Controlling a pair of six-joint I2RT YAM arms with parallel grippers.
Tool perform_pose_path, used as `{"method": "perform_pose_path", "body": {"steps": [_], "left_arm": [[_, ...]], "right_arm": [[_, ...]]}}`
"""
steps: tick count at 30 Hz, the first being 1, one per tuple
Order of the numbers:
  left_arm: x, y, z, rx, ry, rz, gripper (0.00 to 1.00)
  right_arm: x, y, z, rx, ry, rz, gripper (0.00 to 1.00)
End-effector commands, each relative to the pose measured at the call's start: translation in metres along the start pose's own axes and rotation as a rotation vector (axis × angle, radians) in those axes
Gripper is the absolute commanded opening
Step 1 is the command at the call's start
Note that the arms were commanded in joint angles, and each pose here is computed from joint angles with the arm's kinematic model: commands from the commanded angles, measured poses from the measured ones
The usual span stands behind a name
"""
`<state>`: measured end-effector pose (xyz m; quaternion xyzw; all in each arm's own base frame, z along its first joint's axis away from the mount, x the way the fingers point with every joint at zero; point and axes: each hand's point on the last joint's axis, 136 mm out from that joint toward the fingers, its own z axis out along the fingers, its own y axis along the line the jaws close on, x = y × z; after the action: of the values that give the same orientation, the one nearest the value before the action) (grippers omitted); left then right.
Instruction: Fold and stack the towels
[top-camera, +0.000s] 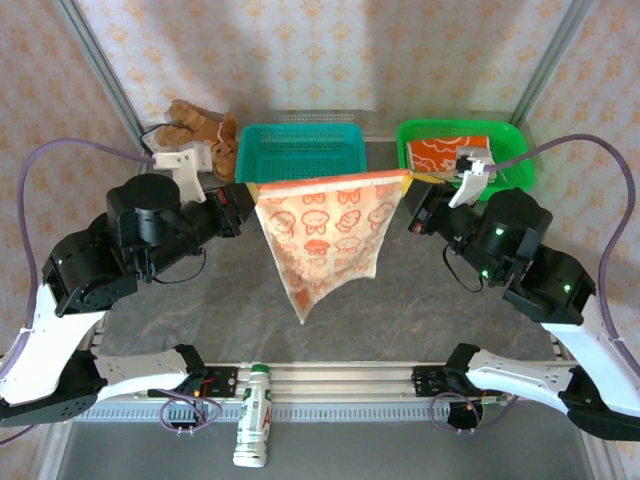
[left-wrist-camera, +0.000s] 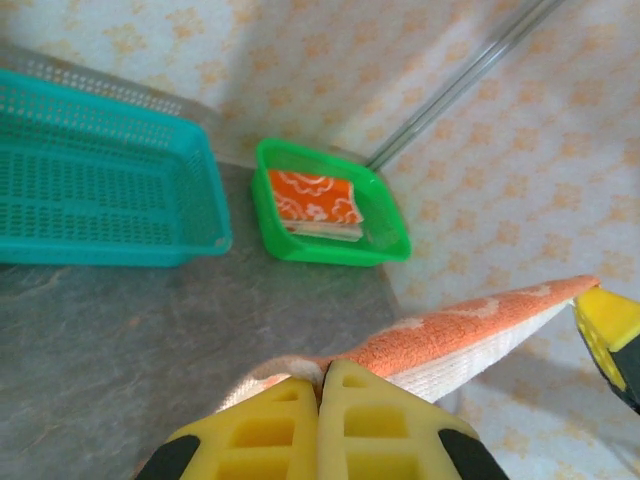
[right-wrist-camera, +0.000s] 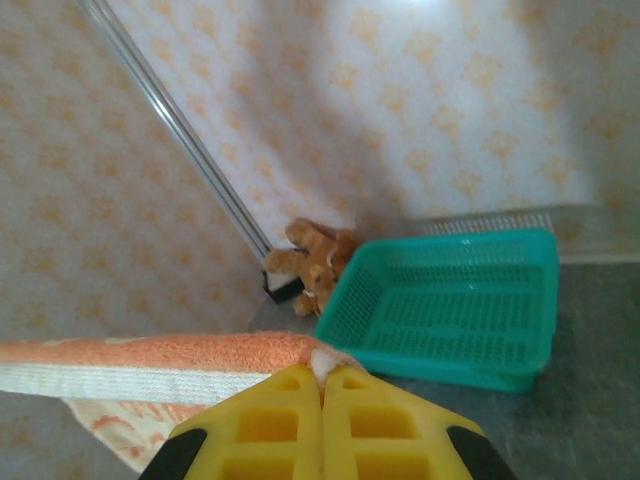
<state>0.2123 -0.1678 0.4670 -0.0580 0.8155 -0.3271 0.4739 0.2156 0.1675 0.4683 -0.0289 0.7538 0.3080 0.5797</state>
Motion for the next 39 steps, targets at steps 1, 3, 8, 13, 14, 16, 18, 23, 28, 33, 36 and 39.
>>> {"method": "perform_pose_path", "body": {"steps": [1,3,8,13,14,16,18,23,28,33,36,39], "left_arm": [[0.002,0.033,0.012,-0.185,-0.016,0.035,0.00],[0.000,0.044,0.024,-0.245,0.001,0.049,0.00],[0.001,0.074,0.081,-0.303,0.085,0.030,0.00],[0.000,0.109,0.140,-0.362,0.133,0.030,0.00],[0.000,0.114,0.151,-0.369,0.140,0.034,0.00],[0.002,0.123,0.172,-0.377,0.154,0.044,0.00],[0.008,0.131,0.190,-0.381,0.171,0.053,0.00],[0.037,0.154,0.217,-0.428,0.257,0.075,0.00],[0.071,0.171,0.218,-0.438,0.316,0.009,0.00],[0.103,0.188,0.206,-0.451,0.349,-0.057,0.00],[0.122,0.196,0.198,-0.453,0.373,-0.083,0.00],[0.138,0.201,0.190,-0.462,0.386,-0.108,0.00]], "right_arm": [[0.010,-0.029,0.011,0.170,-0.001,0.025,0.00],[0.012,-0.034,0.025,0.222,0.012,0.022,0.00],[0.023,-0.048,0.082,0.275,0.084,0.030,0.00],[0.045,-0.083,0.144,0.346,0.169,0.011,0.00],[0.049,-0.090,0.156,0.346,0.182,0.006,0.00],[0.059,-0.105,0.176,0.368,0.196,-0.004,0.00],[0.070,-0.120,0.191,0.385,0.215,-0.018,0.00],[0.103,-0.144,0.204,0.404,0.288,0.005,0.00],[0.136,-0.154,0.195,0.410,0.356,0.022,0.00],[0.169,-0.163,0.178,0.414,0.415,0.061,0.00],[0.186,-0.169,0.166,0.421,0.447,0.080,0.00],[0.203,-0.171,0.154,0.418,0.479,0.100,0.00]]}}
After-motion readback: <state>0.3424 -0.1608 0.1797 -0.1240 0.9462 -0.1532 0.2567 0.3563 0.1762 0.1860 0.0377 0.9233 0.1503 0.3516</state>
